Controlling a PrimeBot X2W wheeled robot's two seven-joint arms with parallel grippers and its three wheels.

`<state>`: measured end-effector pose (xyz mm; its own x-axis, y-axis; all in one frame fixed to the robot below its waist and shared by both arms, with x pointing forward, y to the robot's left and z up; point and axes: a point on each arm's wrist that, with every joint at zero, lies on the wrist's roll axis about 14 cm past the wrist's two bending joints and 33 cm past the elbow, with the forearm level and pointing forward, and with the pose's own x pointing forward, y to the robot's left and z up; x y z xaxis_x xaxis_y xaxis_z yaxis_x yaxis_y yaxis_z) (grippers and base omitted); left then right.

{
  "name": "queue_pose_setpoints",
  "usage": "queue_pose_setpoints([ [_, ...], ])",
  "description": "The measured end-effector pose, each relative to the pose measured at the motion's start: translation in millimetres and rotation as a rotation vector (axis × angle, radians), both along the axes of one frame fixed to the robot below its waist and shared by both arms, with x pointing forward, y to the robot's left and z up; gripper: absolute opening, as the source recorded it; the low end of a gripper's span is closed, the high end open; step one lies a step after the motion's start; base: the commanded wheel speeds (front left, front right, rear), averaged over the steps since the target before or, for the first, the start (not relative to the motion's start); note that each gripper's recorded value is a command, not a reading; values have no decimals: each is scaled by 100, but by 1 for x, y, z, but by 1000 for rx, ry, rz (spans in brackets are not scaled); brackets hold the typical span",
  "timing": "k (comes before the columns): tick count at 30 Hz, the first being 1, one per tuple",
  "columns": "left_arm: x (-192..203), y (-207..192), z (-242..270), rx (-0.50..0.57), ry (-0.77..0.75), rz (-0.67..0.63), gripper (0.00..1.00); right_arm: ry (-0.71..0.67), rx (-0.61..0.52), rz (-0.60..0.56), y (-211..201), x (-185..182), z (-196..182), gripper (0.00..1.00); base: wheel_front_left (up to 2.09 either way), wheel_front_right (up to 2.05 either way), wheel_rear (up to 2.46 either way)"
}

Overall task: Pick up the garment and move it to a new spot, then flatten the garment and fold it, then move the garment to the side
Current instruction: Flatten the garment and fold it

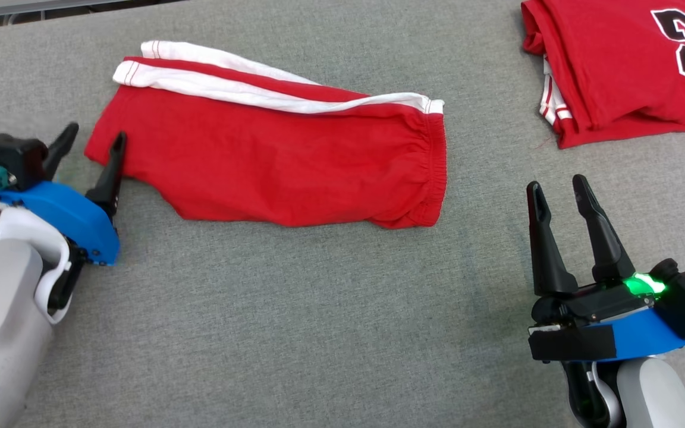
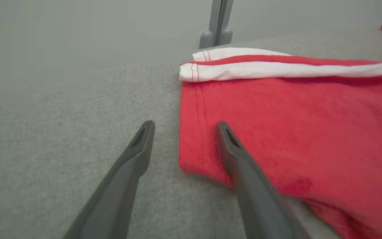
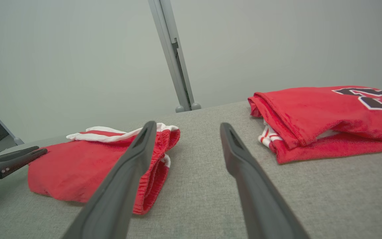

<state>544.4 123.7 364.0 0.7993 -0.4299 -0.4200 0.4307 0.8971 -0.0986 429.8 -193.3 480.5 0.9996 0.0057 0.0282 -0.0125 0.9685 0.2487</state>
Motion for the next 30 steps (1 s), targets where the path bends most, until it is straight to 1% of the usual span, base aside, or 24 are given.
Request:
queue_pose_setpoints([
  [4, -11, 3, -17, 16, 51, 6, 100, 10, 0, -5, -2, 1, -4, 100, 0, 0, 0],
  [10, -12, 2, -24, 22, 77, 9, 100, 22, 2, -1, 0, 3, -9, 100, 0, 0, 0],
  [17, -18, -27, -22, -24, 85, -54, 100, 28, 7, -2, 0, 3, -11, 100, 0, 0, 0],
  [20, -18, -31, -21, -23, 86, -71, 100, 30, 9, -1, 0, 2, -11, 100, 0, 0, 0],
  [21, -19, -32, -22, -24, 91, -72, 64, 31, 10, -2, 0, 2, -11, 100, 0, 0, 0],
  [22, -19, -32, -22, -21, 93, -76, 35, 31, 10, -2, 0, 2, -11, 100, 0, 0, 0],
  [23, -20, -33, -22, -17, 94, -81, 10, 31, 10, -3, -1, 2, -11, 100, 0, 0, 0],
  [24, -20, -33, -22, -14, 93, -85, 0, 31, 11, -4, -1, 1, -11, 100, 0, 0, 0],
  [30, -22, -33, -8, -39, 42, -72, 0, 13, 18, 0, 1, 0, -5, 100, 0, 0, 0],
])
